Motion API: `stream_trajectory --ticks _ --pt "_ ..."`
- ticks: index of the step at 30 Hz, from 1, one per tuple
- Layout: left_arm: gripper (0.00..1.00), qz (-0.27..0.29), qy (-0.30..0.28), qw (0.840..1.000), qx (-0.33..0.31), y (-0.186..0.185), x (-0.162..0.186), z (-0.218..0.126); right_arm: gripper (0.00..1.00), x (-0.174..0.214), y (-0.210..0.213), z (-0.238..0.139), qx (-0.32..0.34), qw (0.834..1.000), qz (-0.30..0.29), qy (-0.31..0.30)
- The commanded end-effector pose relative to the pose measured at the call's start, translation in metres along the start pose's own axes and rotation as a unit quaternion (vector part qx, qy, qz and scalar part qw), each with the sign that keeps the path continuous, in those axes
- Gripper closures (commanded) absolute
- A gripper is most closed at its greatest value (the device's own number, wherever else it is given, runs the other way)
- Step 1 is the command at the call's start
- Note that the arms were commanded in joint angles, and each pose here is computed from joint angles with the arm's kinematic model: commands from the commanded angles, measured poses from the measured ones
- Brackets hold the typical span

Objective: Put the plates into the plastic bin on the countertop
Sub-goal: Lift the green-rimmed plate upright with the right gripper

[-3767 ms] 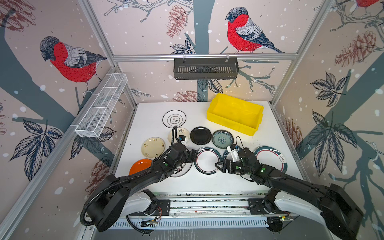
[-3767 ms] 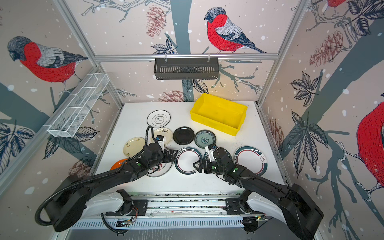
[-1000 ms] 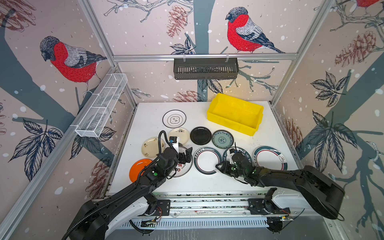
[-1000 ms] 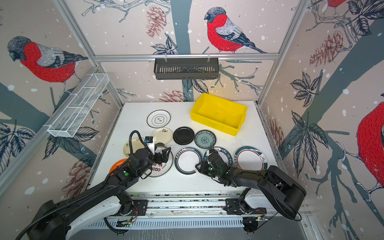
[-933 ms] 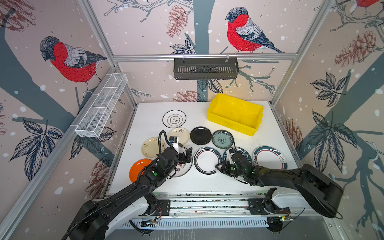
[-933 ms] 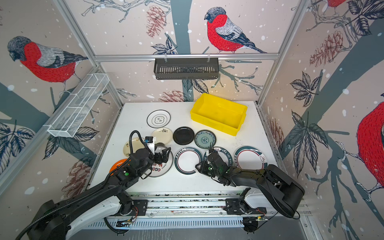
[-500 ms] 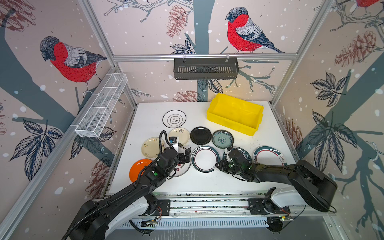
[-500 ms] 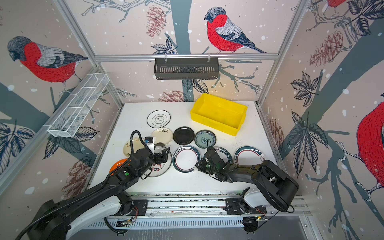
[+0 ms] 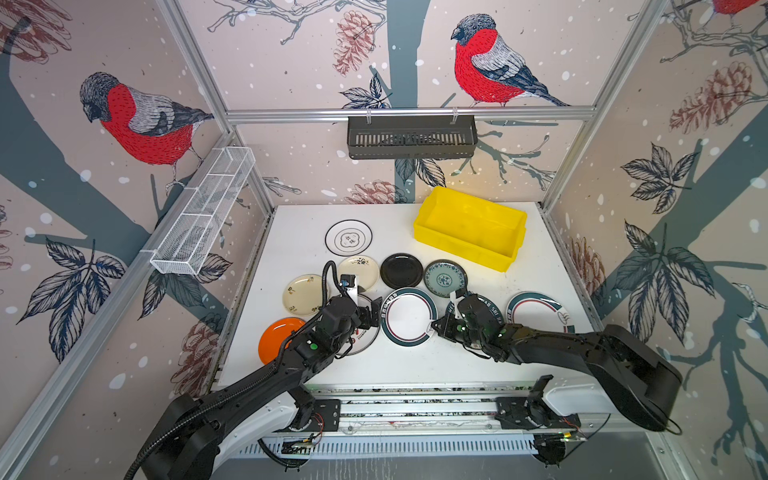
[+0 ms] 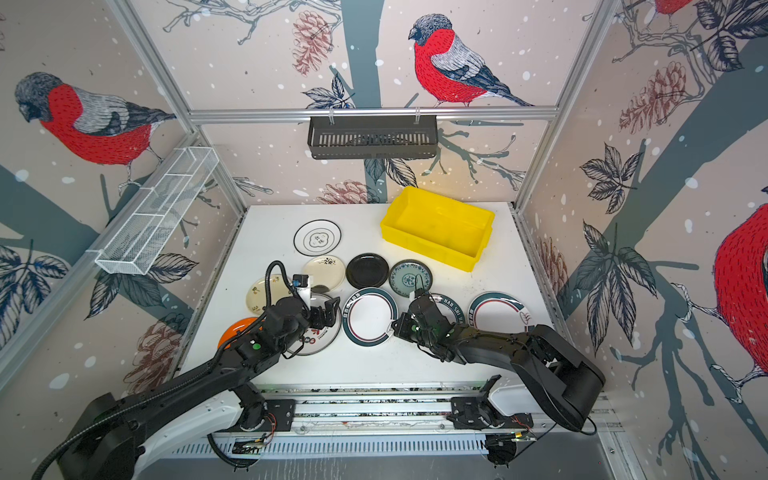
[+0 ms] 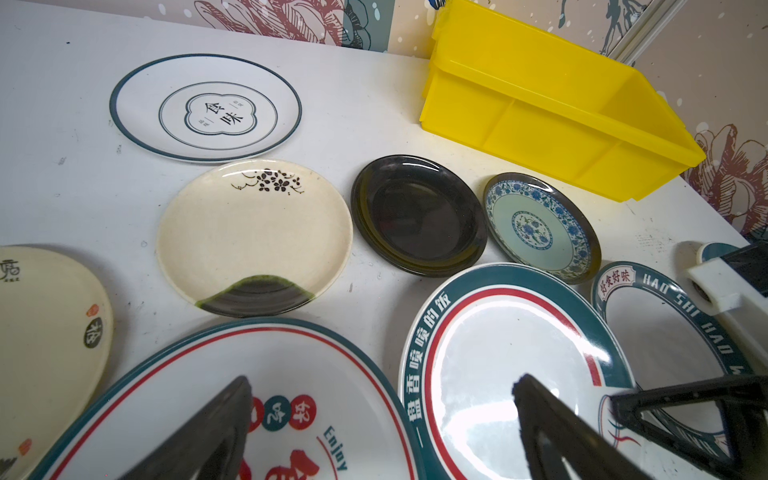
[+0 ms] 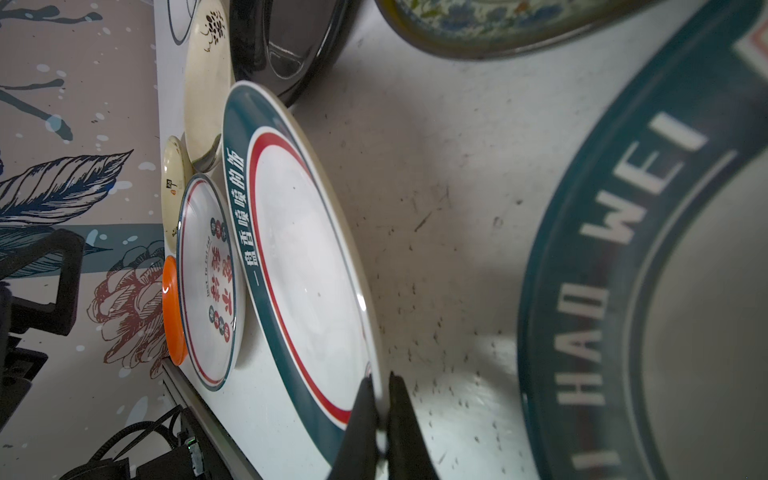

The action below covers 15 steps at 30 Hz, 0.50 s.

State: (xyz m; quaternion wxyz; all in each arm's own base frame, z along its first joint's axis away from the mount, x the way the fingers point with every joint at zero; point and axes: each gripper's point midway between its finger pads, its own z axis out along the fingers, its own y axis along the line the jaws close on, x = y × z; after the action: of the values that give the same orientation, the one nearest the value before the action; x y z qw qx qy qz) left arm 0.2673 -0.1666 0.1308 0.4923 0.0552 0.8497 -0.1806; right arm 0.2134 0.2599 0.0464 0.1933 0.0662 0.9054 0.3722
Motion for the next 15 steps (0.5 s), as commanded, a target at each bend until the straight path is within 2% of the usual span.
stream_trajectory --ticks 1,15 --pt "0.03 0.001 -0.01 1.0 -0.004 0.001 -0.004 0.001 0.96 -0.004 -0.011 -0.002 0.033 0.999 -0.007 -0.011" --pt "0.03 -0.002 -0.011 1.0 0.001 -0.002 -0.005 0.001 1.0 -0.03 0.008 -0.026 0.011 0.999 -0.006 -0.052"
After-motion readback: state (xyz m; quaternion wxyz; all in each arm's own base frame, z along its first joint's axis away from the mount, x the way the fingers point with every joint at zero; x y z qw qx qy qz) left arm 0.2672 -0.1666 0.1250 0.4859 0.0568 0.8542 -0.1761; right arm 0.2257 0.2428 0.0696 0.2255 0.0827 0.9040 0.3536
